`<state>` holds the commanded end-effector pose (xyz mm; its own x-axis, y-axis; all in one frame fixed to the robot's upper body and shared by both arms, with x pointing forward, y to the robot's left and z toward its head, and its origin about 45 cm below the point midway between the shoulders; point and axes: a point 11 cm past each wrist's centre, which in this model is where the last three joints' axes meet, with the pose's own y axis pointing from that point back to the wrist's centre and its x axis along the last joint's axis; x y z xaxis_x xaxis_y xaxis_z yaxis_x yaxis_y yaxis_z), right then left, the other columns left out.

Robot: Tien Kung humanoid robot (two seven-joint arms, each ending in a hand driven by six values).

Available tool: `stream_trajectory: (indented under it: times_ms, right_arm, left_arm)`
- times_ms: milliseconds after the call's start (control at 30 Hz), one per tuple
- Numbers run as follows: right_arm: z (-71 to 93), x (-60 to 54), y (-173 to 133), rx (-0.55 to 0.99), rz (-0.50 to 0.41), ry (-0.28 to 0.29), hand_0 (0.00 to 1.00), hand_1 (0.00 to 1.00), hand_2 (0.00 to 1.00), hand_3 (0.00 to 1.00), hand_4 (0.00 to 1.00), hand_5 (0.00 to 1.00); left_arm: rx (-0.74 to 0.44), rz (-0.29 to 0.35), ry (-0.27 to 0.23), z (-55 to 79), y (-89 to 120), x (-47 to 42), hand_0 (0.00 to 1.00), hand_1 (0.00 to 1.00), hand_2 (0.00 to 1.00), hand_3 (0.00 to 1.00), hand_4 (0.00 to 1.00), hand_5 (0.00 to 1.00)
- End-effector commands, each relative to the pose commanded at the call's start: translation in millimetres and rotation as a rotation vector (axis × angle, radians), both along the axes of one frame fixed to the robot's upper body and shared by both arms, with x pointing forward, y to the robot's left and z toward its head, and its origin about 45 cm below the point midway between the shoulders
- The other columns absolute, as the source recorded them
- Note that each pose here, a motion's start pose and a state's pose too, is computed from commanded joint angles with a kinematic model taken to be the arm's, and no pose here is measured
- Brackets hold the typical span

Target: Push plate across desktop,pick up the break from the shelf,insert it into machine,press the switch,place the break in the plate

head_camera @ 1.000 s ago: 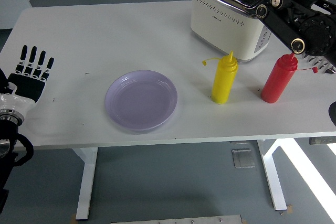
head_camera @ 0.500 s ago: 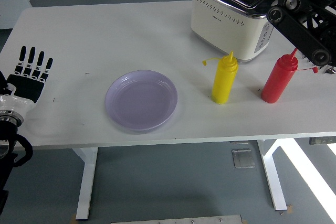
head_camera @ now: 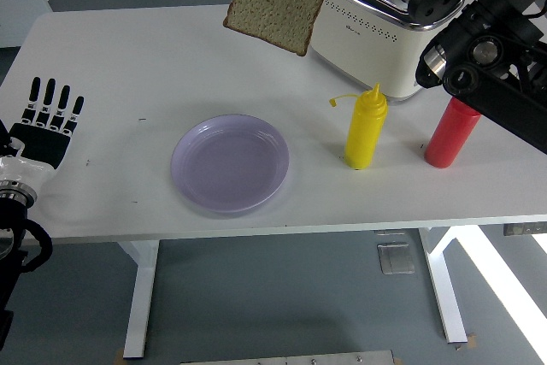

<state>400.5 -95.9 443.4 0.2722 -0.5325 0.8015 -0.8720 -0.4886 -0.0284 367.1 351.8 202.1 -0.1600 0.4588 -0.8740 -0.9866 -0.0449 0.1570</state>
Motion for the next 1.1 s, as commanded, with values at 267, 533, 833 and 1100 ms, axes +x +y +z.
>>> stream_trajectory:
  times_ms: [267, 533, 833, 1100]
  right_arm:
    - [-39.1, -23.0, 34.3, 0.041, 0.123, 0.215, 0.474, 0.490, 0.419, 0.428, 0.204, 0.002]
    - [-87.5, -28.9, 55.5, 0.030, 0.144, 0.383, 0.466, 0.487, 0.421, 0.431, 0.212, 0.002]
    - [-136.8, -23.1, 61.8, -0.019, 0.101, 0.511, 0.461, 0.483, 0.421, 0.430, 0.222, 0.002]
    - [-161.0, -14.6, 62.8, -0.046, 0.061, 0.548, 0.459, 0.481, 0.422, 0.432, 0.224, 0.002]
  left_arm:
    - [0.005, 0.001, 0.000, -0.1, 0.2, 0.2, 0.821, 0.743, 0.709, 0.755, 0.785, 0.970]
    - [0.008, 0.004, 0.001, -0.7, 0.7, 0.1, 0.821, 0.744, 0.709, 0.755, 0.785, 0.969]
    - [0.010, 0.007, 0.003, -1.3, 0.9, 1.0, 0.821, 0.744, 0.709, 0.756, 0.786, 0.969]
    - [0.012, 0.009, 0.007, -2.2, 0.0, 2.1, 0.822, 0.745, 0.711, 0.756, 0.786, 0.969]
